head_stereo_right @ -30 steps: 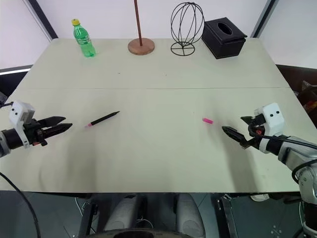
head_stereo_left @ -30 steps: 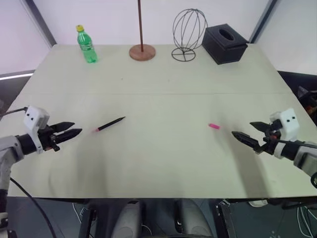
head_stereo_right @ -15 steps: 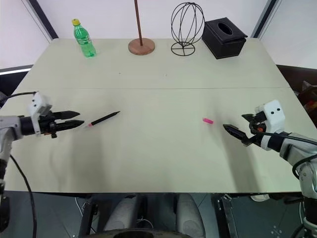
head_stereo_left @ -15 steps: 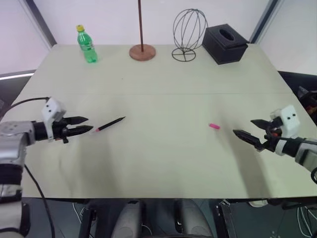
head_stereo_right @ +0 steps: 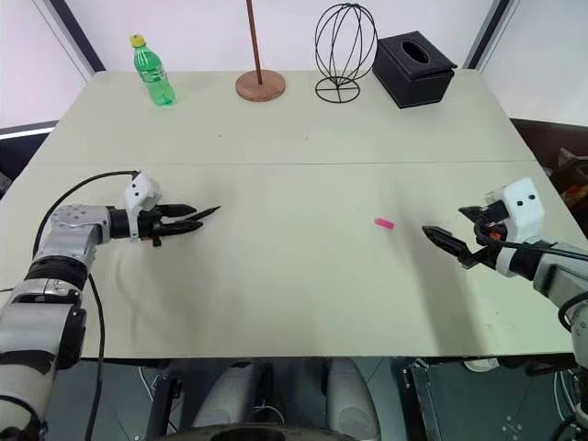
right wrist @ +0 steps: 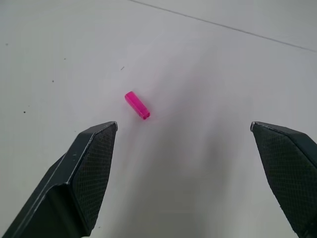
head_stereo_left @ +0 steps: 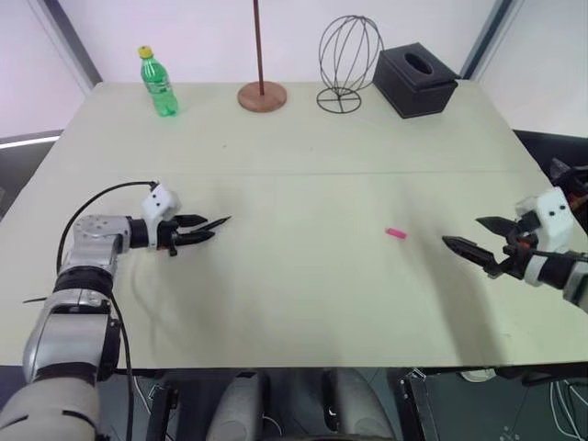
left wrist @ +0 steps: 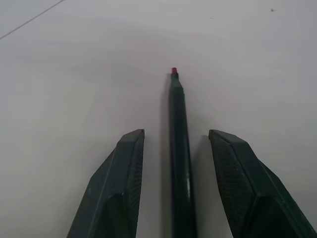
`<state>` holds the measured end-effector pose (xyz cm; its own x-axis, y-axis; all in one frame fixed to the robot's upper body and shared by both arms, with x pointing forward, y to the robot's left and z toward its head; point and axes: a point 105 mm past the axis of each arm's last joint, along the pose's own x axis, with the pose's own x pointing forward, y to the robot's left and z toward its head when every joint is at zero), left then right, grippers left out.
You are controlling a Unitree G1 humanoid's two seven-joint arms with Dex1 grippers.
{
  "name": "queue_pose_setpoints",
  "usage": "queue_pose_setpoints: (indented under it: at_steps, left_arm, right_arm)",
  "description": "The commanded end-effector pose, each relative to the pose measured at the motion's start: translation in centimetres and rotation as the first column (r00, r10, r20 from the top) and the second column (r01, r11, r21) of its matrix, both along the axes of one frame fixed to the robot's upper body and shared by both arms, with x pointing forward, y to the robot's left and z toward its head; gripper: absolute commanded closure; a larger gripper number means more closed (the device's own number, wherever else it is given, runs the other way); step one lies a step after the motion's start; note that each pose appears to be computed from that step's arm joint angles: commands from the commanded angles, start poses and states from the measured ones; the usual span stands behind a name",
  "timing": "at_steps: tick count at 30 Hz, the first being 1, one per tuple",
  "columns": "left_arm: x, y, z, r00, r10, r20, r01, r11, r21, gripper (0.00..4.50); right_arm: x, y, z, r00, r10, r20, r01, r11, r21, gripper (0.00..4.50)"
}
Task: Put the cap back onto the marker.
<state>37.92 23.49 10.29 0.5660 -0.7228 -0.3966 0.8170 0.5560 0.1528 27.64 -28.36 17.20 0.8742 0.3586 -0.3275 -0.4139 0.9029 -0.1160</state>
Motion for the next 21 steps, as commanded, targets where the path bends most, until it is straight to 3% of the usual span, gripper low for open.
queue_pose_setpoints:
  at_steps: [1,13,17,19,21]
  left_arm:
    - [0.3,0.1,0.8,1.000,0.001,0.021,-0.001,1.000,-0.011,2.32]
    - [-0.5,-0.8,0.0,0.996,-0.083,-0.039,0.083,0.997,-0.001,2.32]
    - [-0.7,-0.8,-0.1,0.994,-0.092,-0.054,0.092,0.996,-0.006,3.47]
    - [-0.7,-0.7,-0.1,0.994,-0.090,-0.056,0.090,0.996,-0.003,4.43]
    - [-0.7,-0.6,-0.1,0.995,-0.085,-0.053,0.085,0.996,0.003,4.43]
  right_arm:
    - [-0.5,0.1,1.3,0.999,-0.006,0.052,0.006,1.000,-0.008,0.04]
    - [-0.3,0.5,1.2,0.999,0.007,0.047,-0.007,1.000,0.007,0.04]
    - [-1.2,2.1,1.4,0.993,0.114,0.000,-0.114,0.990,0.080,0.00]
    - [-2.3,3.5,1.4,0.977,0.208,-0.045,-0.202,0.973,0.109,0.00]
    - [-3.2,4.3,1.2,0.960,0.266,-0.088,-0.255,0.959,0.125,0.00]
